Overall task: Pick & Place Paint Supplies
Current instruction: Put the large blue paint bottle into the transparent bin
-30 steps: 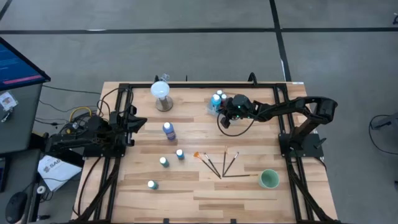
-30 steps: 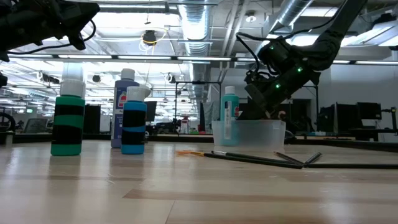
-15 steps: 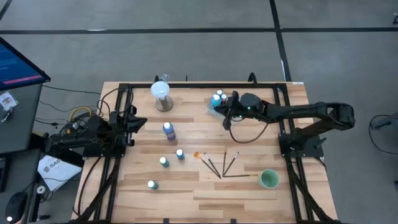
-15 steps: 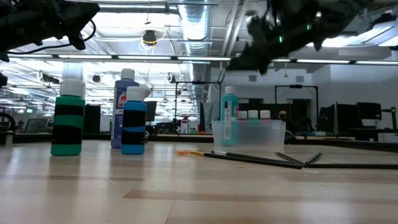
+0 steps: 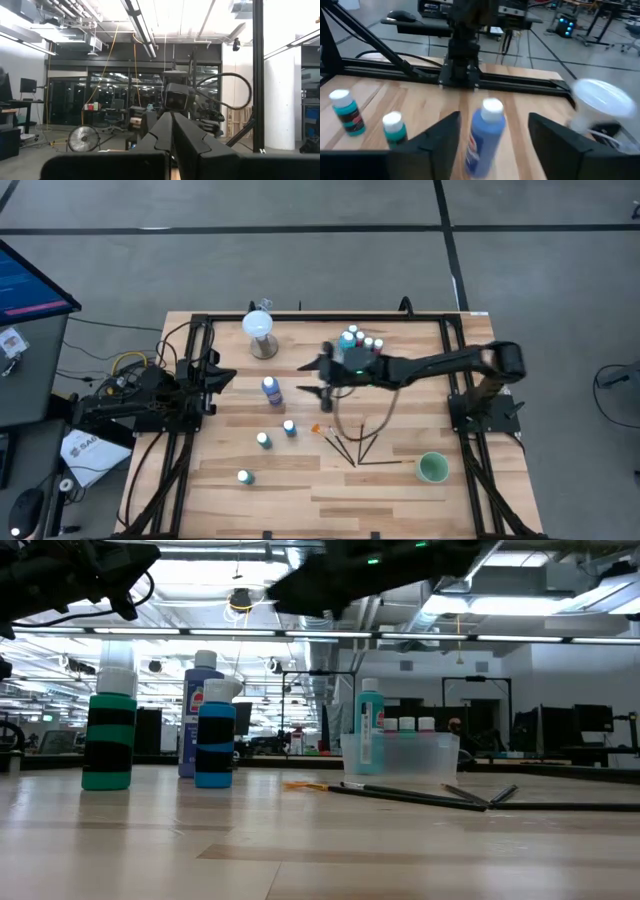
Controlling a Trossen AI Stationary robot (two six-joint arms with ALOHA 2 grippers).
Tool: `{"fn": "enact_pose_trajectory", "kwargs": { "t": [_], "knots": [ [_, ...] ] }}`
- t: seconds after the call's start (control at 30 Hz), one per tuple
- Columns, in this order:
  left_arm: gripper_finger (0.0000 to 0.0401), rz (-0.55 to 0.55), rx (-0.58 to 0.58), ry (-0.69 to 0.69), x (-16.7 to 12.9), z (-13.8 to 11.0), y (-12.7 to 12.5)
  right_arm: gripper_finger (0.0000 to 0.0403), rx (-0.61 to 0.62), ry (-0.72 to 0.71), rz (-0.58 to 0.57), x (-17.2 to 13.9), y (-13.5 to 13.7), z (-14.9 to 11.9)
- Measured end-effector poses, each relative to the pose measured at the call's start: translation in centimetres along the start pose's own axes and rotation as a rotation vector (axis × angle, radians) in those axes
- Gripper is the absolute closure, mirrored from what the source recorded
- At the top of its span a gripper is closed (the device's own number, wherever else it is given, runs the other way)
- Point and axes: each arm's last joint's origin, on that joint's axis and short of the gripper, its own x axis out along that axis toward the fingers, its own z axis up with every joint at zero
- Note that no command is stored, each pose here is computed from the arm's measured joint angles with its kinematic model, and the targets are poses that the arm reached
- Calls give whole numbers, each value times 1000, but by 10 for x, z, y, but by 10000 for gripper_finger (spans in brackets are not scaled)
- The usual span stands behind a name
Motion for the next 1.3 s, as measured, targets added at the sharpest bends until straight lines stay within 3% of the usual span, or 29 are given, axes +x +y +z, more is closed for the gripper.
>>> {"fn": "enact_pose_trajectory", "kwargs": {
  "t": [0.23,0.47,0.83,1.07,1.3],
  "knots": [
    [399,0,0,0,0,0,0,139,8,-5,116,61,-1,0],
    [399,0,0,1,0,0,0,138,72,19,175,91,-16,-1],
    [399,0,0,0,0,0,0,138,106,31,190,101,-23,-12],
    [399,1,0,0,0,0,0,138,153,85,178,110,-30,-35],
    [399,0,0,0,0,0,0,151,153,77,165,109,-36,-33]
  ]
}}
